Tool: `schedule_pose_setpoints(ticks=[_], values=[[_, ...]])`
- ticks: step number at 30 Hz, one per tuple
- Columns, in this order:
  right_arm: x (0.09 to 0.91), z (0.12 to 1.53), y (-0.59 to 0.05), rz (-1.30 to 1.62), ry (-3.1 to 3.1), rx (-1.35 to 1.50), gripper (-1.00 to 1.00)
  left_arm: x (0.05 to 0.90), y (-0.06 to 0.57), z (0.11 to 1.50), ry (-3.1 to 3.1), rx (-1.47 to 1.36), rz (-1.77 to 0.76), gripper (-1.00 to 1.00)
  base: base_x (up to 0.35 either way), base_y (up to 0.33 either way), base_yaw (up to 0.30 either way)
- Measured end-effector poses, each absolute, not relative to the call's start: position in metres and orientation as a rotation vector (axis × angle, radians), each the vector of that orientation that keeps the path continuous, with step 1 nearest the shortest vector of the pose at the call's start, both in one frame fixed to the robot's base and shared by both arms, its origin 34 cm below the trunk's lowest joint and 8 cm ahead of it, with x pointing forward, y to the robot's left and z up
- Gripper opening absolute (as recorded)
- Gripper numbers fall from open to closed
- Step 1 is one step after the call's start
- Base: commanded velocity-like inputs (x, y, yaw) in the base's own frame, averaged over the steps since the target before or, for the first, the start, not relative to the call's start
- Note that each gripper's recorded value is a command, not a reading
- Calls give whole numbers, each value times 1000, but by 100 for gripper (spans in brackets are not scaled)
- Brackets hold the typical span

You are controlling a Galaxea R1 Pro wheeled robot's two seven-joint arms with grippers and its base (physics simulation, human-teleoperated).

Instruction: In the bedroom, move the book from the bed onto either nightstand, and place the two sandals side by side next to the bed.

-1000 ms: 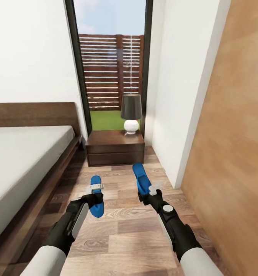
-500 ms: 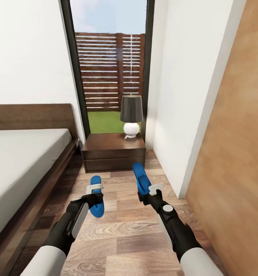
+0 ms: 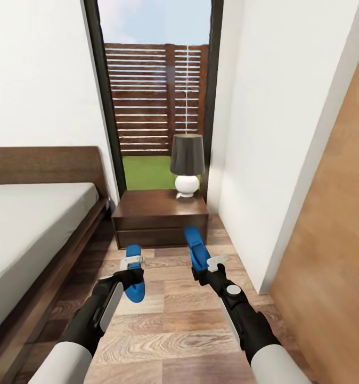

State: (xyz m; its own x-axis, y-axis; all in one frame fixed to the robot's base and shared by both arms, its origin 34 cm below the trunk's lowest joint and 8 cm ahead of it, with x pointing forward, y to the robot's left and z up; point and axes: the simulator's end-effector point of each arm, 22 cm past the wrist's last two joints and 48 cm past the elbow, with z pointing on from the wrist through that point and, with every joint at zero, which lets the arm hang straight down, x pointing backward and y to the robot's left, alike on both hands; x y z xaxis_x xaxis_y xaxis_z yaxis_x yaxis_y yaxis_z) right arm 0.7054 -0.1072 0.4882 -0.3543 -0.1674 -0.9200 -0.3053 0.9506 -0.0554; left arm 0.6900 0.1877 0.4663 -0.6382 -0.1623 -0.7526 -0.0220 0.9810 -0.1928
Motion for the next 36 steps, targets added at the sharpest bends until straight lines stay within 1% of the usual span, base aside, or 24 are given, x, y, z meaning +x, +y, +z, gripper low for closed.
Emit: schedule_pose_setpoints(ticks=[17,25,28,36], values=[[705,488,-107,150,1942,-341,-100,690,188,466,2256,-128,-209,-100,330,0,136],[705,488,-107,150,1944,-341,-100,690,189,466,2256,-129,-206,-100,294,-124,177],[703,481,-106,152,1957,-344,-100,690,190,467,2255,-129,-204,-100,155,-40,262],[701,472,-110,154,1978,-325,-100,693,190,471,2243,-125,-200,-100,10,-2,271]])
